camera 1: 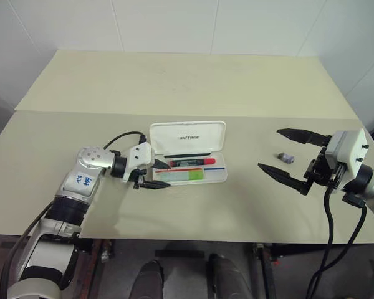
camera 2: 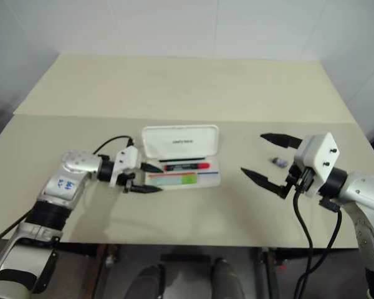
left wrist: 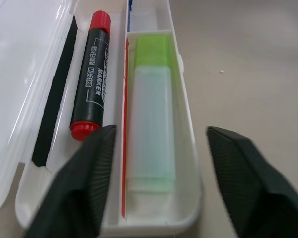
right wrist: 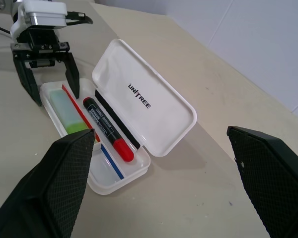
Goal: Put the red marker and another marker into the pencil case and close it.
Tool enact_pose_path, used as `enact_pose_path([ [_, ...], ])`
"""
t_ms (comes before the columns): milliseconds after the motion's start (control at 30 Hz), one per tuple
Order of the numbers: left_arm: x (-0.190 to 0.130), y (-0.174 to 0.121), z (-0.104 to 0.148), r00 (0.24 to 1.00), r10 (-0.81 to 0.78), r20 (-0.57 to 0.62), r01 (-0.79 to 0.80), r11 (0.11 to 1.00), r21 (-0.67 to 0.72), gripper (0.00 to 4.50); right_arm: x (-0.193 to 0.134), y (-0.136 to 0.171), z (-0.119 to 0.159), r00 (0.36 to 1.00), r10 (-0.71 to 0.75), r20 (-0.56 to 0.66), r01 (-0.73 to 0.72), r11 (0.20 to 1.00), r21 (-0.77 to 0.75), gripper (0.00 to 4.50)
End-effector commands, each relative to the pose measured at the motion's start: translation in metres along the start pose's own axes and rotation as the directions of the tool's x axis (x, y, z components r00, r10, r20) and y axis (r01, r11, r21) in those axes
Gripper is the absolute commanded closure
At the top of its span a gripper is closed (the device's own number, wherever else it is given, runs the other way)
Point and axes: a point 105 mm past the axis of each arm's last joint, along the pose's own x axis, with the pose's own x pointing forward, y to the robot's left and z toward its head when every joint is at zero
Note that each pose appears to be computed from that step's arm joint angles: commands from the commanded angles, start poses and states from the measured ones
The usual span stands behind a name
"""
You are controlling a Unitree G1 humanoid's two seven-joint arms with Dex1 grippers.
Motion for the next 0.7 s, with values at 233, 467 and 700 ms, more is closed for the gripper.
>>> enact_pose_path([
  [233, -0.008, 0.0, 0.034, 0.991, -0.025, 0.132, 0.016, 0.998, 0.064, 0.02, 0.003, -0.004, 0.001, 1.0, -0.01, 0.027, 0.01, 1.0, 0.01, 0.0],
  [467, -0.031, -0.001, 0.077, 0.928, -0.05, 0.37, 0.046, 0.999, 0.02, 0.02, -0.003, -0.025, -0.042, 0.996, -0.021, -0.092, 0.031, 0.993, 0.113, 0.0],
  [700, -0.048, -0.011, 0.119, 0.855, -0.132, 0.502, 0.139, 0.99, 0.024, 0.02, -0.006, -0.057, -0.09, 0.976, -0.01, -0.217, 0.041, 0.989, 0.143, 0.0],
])
